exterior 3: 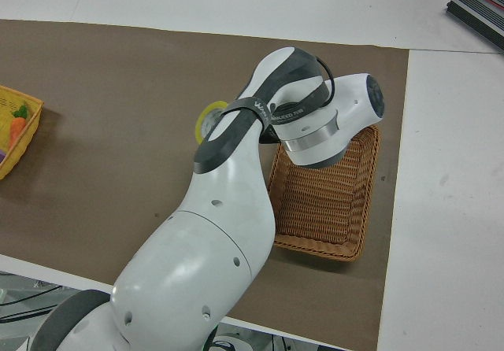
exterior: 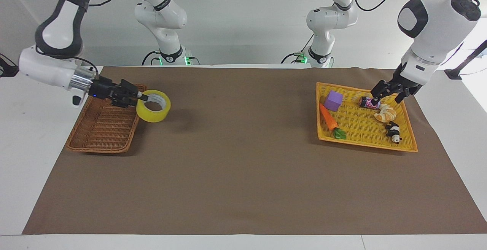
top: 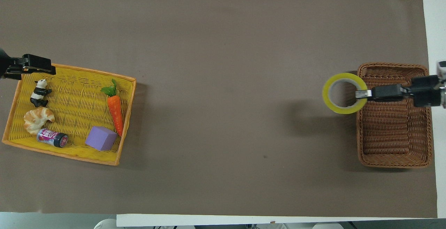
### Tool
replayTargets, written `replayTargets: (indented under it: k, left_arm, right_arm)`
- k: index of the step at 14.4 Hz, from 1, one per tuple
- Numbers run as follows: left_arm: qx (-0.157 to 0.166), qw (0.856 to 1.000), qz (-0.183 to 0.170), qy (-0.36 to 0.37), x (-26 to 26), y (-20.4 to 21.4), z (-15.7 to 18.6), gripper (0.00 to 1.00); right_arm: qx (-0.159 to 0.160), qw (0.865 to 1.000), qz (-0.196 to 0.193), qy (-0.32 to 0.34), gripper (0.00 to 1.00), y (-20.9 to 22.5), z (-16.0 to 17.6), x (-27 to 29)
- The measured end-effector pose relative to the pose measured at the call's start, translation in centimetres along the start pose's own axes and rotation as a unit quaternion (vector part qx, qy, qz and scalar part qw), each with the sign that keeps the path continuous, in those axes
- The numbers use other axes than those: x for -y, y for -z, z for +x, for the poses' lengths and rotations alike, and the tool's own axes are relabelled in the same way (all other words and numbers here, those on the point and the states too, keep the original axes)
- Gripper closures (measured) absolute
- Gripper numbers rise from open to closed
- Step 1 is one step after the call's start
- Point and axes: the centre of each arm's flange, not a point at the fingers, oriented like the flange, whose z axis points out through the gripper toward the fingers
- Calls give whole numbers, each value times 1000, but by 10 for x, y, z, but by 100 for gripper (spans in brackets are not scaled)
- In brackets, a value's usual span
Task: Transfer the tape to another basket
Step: 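Carry the tape with the right gripper over the brown wicker basket, then lower the tape into the wicker basket and open the right gripper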
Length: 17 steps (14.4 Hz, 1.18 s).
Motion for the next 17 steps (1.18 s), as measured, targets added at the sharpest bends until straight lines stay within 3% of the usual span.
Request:
replayTargets:
  k: [2,5,10,15,17]
  left_arm:
    - [0,1000,0,-2,-2,0,0,0]
    - [5,1000,0,-2,-2,0,-2,0]
    - [7,1000,8,-5,-2,1,-3,0]
    - [30,999,18,-5,3,50,0,0]
    - [32,999,18,-8,0,51,4,0]
  right_arm:
    - [-8,1000,-14,11,46,44,-25,-46]
    - [-6,1000,-12,20,46,73,-42,-102]
    - [11,999,-4,36,46,64,-23,-156]
    - [40,998,-33,46,46,60,-28,-165]
    - [49,997,-41,50,46,56,-32,-171]
